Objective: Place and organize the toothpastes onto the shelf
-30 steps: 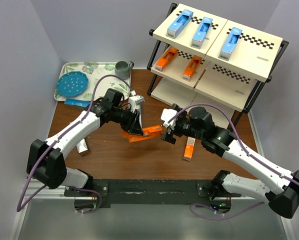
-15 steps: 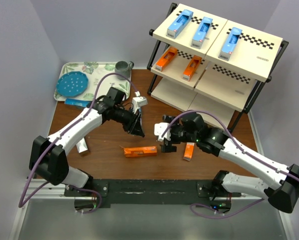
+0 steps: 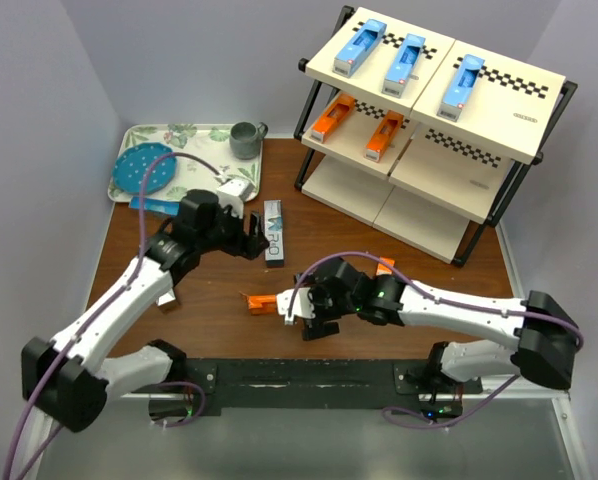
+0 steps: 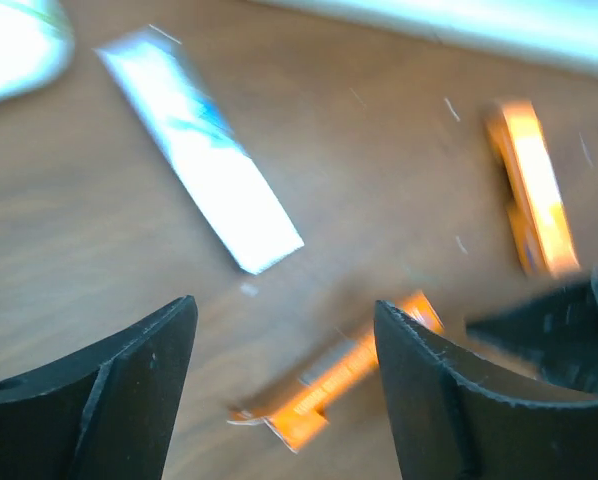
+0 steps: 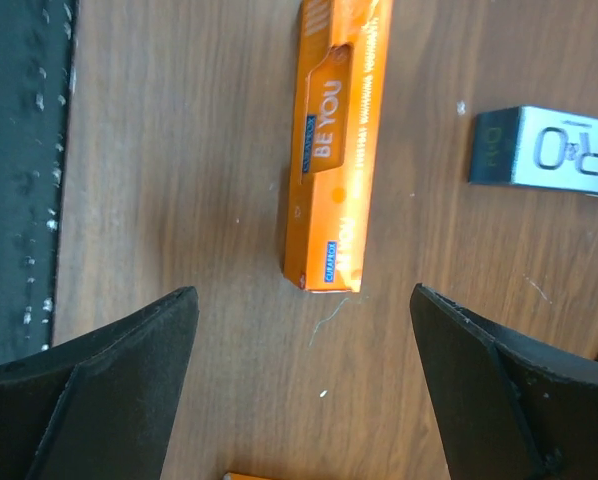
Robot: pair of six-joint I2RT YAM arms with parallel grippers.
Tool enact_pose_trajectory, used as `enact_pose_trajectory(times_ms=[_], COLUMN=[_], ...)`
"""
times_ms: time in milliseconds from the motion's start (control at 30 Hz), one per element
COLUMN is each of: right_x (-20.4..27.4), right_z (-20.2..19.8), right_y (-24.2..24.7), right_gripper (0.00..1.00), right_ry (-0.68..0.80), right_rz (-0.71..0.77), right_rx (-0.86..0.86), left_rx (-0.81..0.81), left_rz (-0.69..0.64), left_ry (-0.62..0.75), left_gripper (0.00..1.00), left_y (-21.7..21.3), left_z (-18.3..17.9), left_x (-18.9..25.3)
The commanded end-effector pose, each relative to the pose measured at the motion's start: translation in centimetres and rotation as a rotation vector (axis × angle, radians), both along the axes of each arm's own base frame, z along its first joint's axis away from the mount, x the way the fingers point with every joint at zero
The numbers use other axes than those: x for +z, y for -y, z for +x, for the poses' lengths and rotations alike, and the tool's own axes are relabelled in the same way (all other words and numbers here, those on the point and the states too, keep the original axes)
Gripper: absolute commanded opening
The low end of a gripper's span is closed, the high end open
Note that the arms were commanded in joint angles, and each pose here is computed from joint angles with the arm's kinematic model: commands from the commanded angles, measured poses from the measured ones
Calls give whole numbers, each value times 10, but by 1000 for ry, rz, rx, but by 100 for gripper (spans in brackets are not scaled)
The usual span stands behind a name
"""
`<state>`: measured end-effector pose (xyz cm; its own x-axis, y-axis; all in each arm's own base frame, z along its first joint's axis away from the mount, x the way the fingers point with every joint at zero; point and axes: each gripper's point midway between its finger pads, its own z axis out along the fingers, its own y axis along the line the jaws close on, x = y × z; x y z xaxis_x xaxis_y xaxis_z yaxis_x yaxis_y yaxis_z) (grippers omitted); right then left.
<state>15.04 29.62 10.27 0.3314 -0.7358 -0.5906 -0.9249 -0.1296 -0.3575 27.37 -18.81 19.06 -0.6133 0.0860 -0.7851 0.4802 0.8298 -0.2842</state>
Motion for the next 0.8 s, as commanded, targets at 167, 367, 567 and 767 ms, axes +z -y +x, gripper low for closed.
enact_pose_trajectory(times_ms=[167,367,567,767], right_x=[-19,-40,-50,-62], right_z=[22,33,42,46], right_y=[-25,-35,-42,-31], right_gripper=[85,82,81,72], right_ry=[153,154,127,18], right_rz=[-83,-127,-129,-179], right_rx=[7,-25,-78,-100], left_rx=[491,564,587,585], left_rz=[16,-12,-17,1], left_ry=[257,325,356,364], left_gripper=[79,78,78,78], left_y=[-86,-106,-116,-118], left_z=[15,1,-8,-8], left_x=[39,38,33,26])
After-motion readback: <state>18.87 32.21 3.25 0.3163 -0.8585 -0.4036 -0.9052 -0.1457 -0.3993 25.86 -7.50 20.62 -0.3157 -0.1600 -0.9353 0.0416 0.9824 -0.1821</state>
